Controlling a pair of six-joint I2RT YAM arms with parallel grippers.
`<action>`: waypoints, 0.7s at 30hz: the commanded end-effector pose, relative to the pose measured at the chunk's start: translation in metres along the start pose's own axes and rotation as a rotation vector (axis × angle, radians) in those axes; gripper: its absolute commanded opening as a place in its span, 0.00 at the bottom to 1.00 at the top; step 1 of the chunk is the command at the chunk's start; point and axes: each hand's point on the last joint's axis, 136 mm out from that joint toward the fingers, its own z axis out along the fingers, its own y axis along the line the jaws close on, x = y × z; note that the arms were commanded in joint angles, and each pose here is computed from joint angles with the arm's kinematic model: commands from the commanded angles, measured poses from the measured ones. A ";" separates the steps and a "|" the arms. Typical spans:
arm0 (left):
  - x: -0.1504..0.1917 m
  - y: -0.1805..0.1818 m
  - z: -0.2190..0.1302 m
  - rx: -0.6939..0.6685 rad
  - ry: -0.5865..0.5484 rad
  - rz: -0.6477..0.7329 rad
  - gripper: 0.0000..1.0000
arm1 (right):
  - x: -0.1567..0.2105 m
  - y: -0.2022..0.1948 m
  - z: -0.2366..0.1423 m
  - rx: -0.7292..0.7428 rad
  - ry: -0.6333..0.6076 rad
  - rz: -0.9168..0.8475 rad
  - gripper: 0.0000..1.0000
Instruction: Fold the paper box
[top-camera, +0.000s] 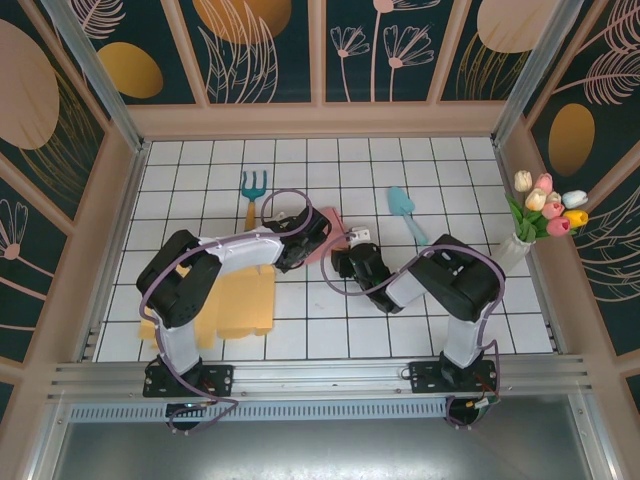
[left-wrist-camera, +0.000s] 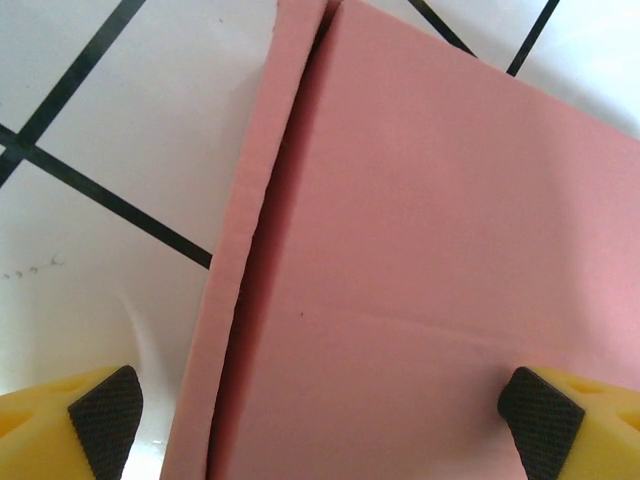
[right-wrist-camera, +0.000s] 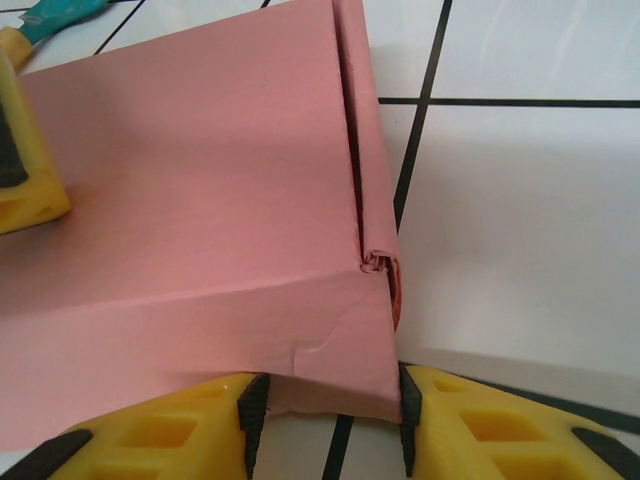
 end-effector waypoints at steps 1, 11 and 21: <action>0.035 0.034 0.010 -0.104 0.133 0.116 0.95 | 0.015 0.008 0.007 -0.050 0.062 0.007 0.46; 0.008 0.013 -0.024 -0.022 0.043 0.155 0.96 | 0.013 -0.011 -0.005 -0.070 0.141 0.139 0.48; -0.030 -0.040 -0.051 0.167 -0.092 0.306 0.98 | 0.005 -0.014 -0.013 -0.088 0.212 0.259 0.40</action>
